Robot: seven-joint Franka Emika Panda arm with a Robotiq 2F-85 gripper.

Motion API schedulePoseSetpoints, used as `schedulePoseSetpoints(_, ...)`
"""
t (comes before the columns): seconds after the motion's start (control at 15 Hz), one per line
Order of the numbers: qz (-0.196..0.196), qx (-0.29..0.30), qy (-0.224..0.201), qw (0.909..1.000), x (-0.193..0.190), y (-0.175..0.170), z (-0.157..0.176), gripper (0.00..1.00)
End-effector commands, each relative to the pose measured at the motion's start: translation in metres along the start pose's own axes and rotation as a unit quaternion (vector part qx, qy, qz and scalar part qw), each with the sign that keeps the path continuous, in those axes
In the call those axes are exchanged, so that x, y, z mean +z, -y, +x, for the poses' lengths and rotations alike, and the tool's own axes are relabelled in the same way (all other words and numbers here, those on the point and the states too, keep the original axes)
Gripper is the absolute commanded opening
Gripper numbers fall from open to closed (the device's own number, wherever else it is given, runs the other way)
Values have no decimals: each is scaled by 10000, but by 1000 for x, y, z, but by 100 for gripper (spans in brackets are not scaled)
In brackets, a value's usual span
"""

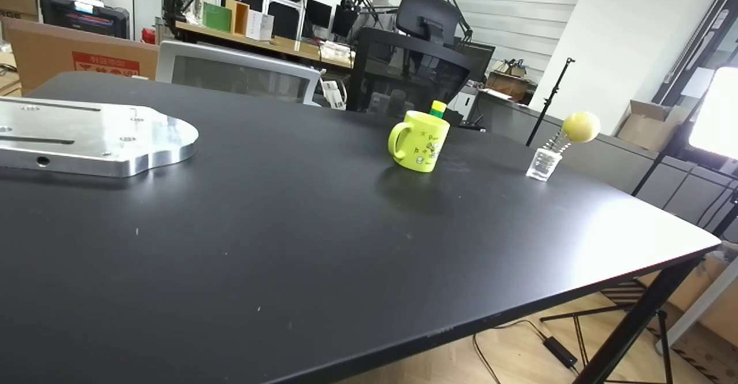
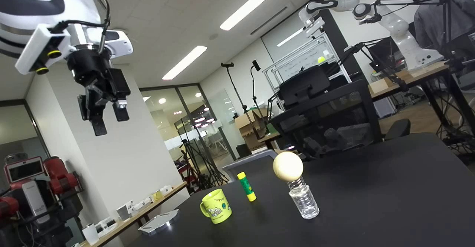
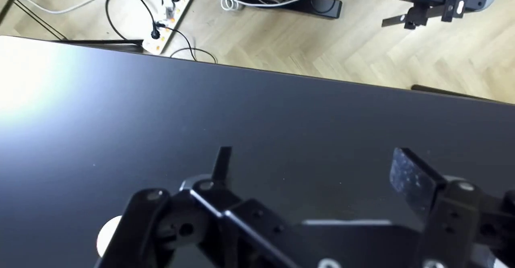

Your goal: Put the glue stick in the mug cup

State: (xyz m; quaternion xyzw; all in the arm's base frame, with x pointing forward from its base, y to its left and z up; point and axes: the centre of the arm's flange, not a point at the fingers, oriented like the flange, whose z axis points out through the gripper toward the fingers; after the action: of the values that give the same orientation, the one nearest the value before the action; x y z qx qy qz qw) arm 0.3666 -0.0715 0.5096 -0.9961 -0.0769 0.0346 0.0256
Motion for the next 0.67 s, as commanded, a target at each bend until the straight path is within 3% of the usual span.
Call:
schedulePoseSetpoints(0.0, 91, -11, -9, 10000, 5, -5, 2, 100)
schedulePoseSetpoints(0.6, 210, -34, 55, 9998, 15, -11, 8, 100)
